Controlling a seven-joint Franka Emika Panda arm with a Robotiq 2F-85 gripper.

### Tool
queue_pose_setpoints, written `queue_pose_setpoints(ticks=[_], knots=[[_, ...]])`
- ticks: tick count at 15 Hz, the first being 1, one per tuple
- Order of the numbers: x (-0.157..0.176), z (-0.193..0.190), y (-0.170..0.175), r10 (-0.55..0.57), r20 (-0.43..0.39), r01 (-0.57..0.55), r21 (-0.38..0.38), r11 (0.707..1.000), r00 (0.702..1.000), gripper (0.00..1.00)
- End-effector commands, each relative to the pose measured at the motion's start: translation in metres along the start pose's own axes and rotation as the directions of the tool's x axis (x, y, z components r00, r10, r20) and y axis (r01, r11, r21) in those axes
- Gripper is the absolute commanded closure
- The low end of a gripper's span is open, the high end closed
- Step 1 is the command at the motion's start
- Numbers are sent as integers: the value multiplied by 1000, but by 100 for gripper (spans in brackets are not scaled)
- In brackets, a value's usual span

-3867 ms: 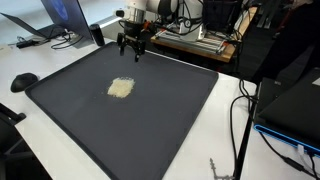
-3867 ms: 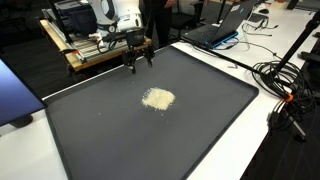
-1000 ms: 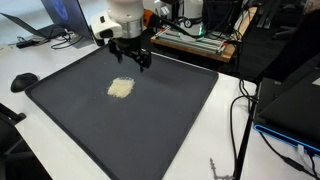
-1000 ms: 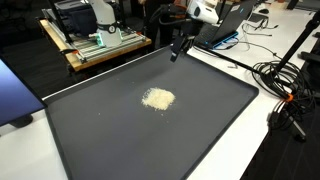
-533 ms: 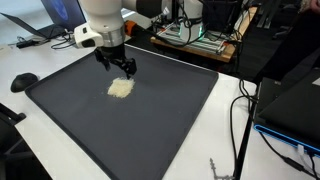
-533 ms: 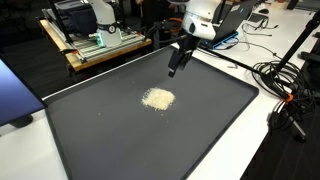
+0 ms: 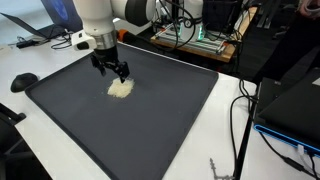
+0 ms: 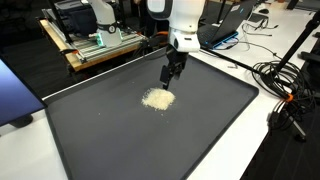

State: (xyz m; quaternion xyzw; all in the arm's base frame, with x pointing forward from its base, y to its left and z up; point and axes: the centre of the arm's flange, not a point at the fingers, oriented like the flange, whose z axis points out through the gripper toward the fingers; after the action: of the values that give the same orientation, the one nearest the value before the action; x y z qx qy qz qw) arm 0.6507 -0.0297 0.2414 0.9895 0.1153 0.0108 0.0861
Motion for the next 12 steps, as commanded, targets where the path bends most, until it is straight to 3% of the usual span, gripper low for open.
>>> queue_pose_setpoints(ticks=[1,12], knots=[[-16,28,2,-9,-35,10,55,998,999,0],[-28,79,12,-5,-68,9,64,998,998,0]])
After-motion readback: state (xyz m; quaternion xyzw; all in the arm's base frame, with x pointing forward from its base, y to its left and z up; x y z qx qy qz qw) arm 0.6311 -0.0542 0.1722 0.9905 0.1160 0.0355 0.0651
